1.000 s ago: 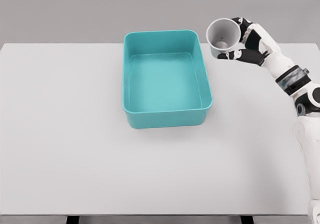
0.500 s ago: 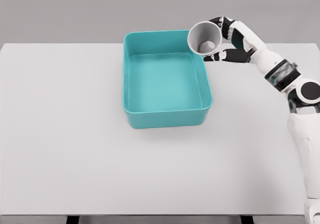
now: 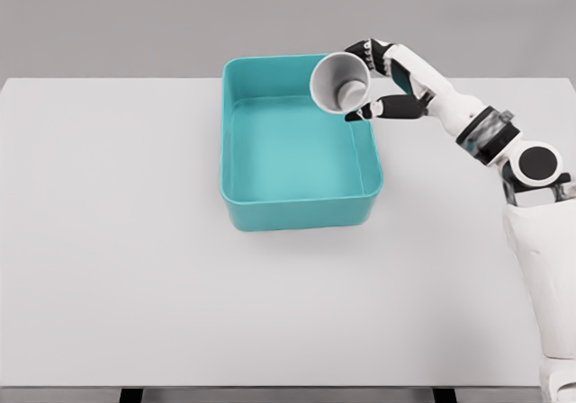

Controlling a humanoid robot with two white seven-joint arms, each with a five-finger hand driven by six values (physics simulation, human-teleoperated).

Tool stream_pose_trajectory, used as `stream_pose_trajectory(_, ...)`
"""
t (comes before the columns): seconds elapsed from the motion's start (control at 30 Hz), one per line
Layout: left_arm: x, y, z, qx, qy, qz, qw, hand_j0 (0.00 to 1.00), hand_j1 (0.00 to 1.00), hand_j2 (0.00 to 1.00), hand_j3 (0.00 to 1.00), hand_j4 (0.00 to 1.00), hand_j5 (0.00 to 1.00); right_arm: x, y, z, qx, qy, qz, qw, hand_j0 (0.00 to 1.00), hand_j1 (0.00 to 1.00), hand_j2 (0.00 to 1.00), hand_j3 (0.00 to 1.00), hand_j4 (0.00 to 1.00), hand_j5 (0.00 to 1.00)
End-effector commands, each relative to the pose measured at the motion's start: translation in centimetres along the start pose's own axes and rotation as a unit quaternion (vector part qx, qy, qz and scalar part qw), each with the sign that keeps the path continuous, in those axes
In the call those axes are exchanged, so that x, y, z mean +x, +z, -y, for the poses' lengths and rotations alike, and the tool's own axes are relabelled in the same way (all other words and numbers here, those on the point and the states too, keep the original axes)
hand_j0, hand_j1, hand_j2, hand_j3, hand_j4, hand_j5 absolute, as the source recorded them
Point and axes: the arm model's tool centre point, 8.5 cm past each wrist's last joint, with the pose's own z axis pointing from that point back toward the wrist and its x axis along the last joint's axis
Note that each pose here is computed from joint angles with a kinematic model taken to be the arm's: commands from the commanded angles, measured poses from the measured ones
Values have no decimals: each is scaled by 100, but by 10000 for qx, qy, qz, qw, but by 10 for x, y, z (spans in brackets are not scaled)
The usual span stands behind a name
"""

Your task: Put the paper cup into the basket with your right arm

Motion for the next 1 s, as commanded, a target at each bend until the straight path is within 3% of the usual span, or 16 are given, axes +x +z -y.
stream_pose_trajectory(0.0, 0, 0, 0, -1, 3, 1, 10000, 100, 100, 100, 100, 100, 100, 2, -3, -6, 87, 16, 25, 10000, 57, 57, 57, 57, 57, 57)
stream_pose_trajectory(0.23, 0, 0, 0, -1, 3, 1, 10000, 100, 100, 100, 100, 100, 100, 8, -21, -21, 468, 370, -33, 9982, 58, 58, 58, 58, 58, 58)
stream_pose_trajectory(0.5, 0, 0, 0, -1, 3, 1, 10000, 100, 100, 100, 100, 100, 100, 16, -23, -28, 608, 685, -78, 9958, 58, 58, 58, 58, 58, 58)
stream_pose_trajectory(0.7, 0, 0, 0, -1, 3, 1, 10000, 100, 100, 100, 100, 100, 100, 18, -25, -26, 615, 718, -113, 9955, 58, 58, 58, 58, 58, 58)
stream_pose_trajectory(0.9, 0, 0, 0, -1, 3, 1, 10000, 100, 100, 100, 100, 100, 100, 22, -26, -29, 692, 1072, -265, 9915, 58, 58, 58, 58, 58, 58)
stream_pose_trajectory(0.97, 0, 0, 0, -1, 3, 1, 10000, 100, 100, 100, 100, 100, 100, 22, -25, -29, 702, 1088, -280, 9912, 64, 64, 64, 64, 64, 64)
